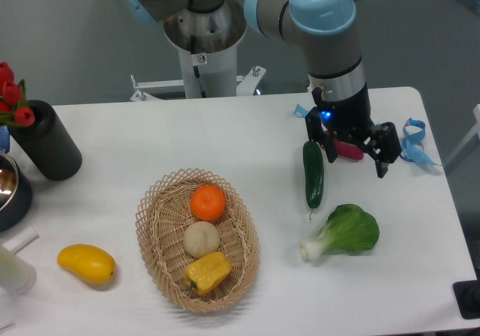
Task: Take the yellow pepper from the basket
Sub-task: 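Release the purple sweet potato beside the cucumber and open the gripper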
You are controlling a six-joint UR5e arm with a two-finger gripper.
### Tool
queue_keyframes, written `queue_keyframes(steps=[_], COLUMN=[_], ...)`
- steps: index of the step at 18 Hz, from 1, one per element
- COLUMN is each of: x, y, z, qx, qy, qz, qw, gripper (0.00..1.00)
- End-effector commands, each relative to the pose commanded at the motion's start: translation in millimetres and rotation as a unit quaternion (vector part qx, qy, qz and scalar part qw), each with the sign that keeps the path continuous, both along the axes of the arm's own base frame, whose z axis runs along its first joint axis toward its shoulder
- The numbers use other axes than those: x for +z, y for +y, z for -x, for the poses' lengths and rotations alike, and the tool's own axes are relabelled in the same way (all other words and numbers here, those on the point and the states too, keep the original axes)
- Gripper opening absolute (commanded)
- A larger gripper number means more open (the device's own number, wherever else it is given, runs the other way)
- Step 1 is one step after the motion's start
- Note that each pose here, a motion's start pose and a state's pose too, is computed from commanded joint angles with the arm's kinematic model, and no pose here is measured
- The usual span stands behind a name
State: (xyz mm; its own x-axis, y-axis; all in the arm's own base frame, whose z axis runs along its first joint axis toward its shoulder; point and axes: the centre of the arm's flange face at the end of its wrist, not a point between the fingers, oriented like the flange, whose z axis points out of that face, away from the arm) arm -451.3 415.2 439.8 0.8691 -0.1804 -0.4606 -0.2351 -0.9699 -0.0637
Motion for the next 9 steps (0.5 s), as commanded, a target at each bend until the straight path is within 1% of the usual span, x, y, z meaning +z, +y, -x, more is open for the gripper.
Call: queue_keyframes(steps=[5, 9], x=[3.7, -2.5], y=[3.0, 2.1], z=[0.2, -0.1], qx=[-0.002, -0.002], qy=[0.004, -0.001], qz=[-0.001, 0.001], qw=[1.0000, 1.0000], gripper=[1.00, 1.00])
